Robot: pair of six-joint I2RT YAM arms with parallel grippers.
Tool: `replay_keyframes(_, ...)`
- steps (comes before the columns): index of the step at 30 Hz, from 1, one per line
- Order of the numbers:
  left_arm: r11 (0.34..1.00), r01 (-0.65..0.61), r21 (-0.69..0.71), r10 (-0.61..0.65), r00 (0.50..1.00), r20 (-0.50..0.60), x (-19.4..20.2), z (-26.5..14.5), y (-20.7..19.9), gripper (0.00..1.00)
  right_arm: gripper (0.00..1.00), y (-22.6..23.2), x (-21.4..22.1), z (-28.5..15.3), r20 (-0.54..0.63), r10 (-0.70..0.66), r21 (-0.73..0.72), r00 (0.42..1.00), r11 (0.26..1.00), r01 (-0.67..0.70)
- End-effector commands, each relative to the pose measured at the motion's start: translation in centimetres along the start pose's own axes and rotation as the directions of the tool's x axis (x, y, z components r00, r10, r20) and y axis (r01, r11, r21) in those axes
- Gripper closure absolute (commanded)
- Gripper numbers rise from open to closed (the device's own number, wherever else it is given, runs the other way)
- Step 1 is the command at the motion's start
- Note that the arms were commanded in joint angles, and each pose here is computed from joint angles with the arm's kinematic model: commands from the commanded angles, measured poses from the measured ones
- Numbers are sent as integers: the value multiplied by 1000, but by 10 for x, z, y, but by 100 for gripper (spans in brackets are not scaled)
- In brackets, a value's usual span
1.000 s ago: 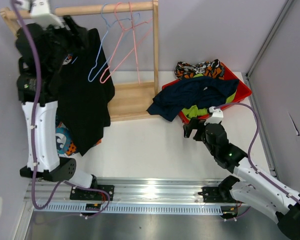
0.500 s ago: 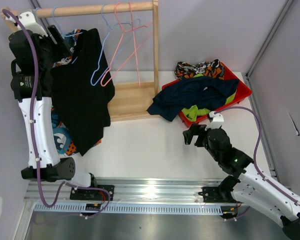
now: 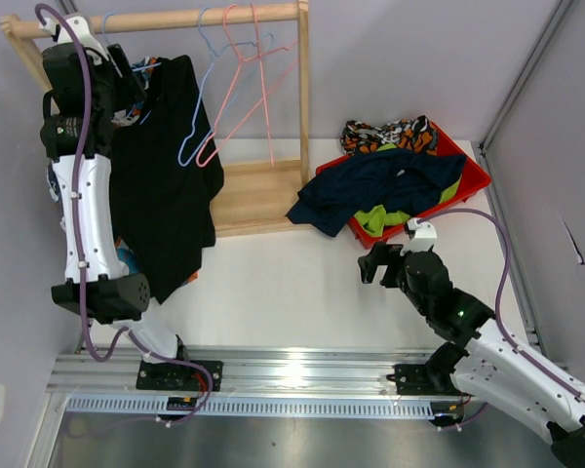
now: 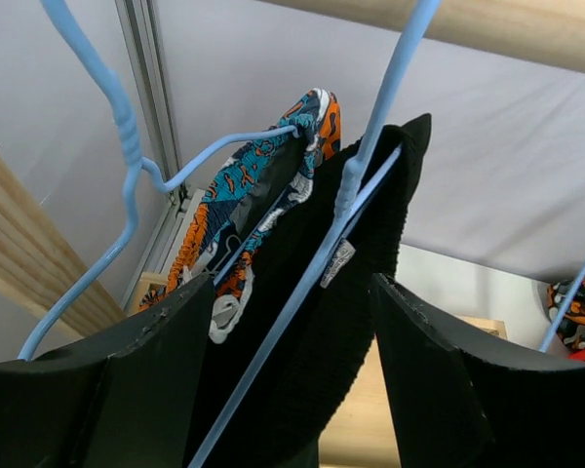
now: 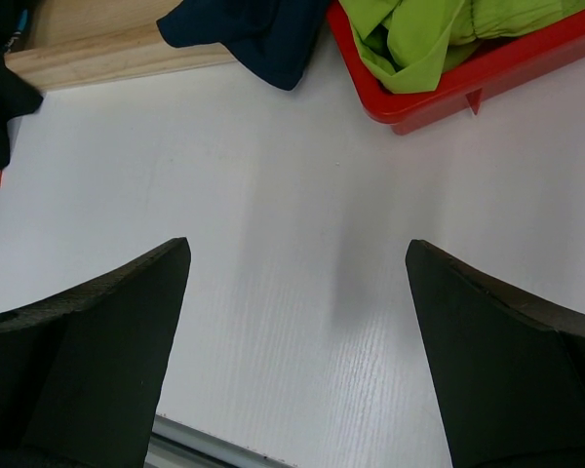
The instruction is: Remove the shorts from the hanger
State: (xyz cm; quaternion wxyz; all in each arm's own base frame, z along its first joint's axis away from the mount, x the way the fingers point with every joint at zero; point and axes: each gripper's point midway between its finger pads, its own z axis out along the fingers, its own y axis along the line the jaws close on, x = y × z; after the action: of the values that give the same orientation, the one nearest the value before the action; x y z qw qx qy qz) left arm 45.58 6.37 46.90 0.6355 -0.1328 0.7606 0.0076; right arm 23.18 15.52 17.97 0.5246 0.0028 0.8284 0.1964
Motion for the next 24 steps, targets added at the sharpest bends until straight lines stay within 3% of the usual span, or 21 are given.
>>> replay_keyframes(1, 1000, -23, -6, 23, 1000, 15, -6, 3, 5, 31, 1, -1, -8, 1, 28, -18, 12, 999, 1000, 18)
replay_keyframes(5, 999, -23, -22, 23, 1000, -10, 5, 10, 8, 53, 1, -3, -8, 2, 31, -14, 12, 999, 1000, 13)
replay_keyframes(6, 999, -19, -29, 19, 1000, -16, 7, 11, 10, 78, 1, -3, -7, 2, 29, -10, 11, 1000, 1000, 10)
replay_keyframes(11, 1000, -11, -22, 11, 1000, -4, 3, 11, 8, 100, 1, -4, -6, 5, 27, -7, 13, 1000, 1000, 7)
replay_keyframes(17, 990, 17, 140, -23, 999, 40, -19, -7, -27, 100, 1, -4, -6, 5, 29, 3, 8, 1000, 1000, -3)
replay_keyframes(24, 962, -22, 271, -47, 969, 243, -85, -70, -72, 100, 1, 9, -12, 6, 39, 13, -35, 999, 999, -12)
